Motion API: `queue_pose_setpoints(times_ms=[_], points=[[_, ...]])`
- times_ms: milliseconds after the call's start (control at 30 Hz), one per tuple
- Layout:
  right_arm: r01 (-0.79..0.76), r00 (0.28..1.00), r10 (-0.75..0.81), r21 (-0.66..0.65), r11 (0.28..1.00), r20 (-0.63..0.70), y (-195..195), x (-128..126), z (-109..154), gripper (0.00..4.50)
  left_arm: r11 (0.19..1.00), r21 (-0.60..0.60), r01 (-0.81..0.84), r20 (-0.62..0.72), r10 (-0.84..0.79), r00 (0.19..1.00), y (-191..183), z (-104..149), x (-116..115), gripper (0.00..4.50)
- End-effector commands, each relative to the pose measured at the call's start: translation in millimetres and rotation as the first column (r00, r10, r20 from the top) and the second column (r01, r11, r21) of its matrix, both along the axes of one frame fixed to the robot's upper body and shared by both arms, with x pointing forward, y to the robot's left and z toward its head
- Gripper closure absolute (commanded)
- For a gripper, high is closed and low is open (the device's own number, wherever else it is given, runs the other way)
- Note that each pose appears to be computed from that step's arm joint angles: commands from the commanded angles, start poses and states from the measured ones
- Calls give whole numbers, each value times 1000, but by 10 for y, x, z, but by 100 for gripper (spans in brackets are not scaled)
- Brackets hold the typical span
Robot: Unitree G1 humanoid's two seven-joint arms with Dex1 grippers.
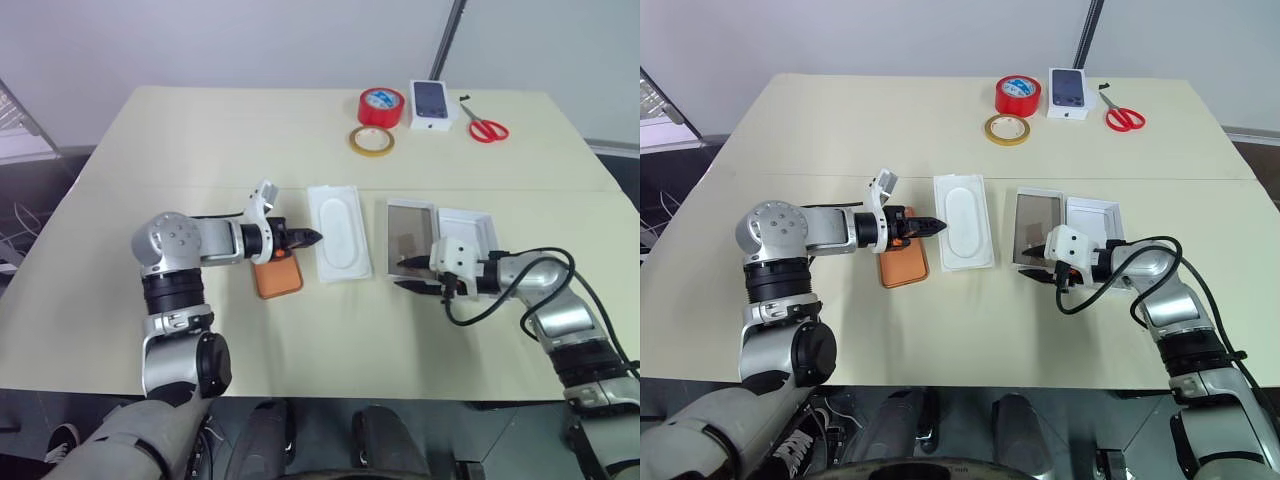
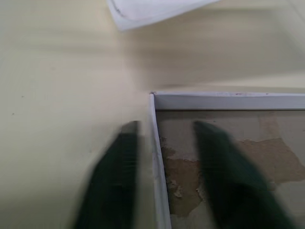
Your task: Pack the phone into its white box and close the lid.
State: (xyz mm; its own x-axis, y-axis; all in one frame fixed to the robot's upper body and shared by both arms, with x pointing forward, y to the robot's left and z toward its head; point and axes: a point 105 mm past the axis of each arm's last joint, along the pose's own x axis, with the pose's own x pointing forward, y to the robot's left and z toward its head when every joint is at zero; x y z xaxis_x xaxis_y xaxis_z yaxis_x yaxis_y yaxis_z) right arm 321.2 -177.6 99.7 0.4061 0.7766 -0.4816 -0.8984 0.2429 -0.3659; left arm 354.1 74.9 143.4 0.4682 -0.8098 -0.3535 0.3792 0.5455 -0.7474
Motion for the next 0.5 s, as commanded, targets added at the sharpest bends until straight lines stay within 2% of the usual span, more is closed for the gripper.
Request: queue_pose_setpoints(times_ms=[33,133,367,500], points=[[-18,999,17,-20,1000,-28,-24,-13,15,443,1000,-20,-21,102,23,995,28,195,56,450],[-55,998,55,-6,998,-20,79,-49,46,443,999,-34,-20,99,23,995,12,197,53,450],[-172,983,167,80,982,72,671,-233,190,443,996,-93,-8,101,18,995,-61,278,57,450],[-183,982,177,106,977,57,806,-324,161,443,995,-93,20,87,-12,996,-99,261,23,450]])
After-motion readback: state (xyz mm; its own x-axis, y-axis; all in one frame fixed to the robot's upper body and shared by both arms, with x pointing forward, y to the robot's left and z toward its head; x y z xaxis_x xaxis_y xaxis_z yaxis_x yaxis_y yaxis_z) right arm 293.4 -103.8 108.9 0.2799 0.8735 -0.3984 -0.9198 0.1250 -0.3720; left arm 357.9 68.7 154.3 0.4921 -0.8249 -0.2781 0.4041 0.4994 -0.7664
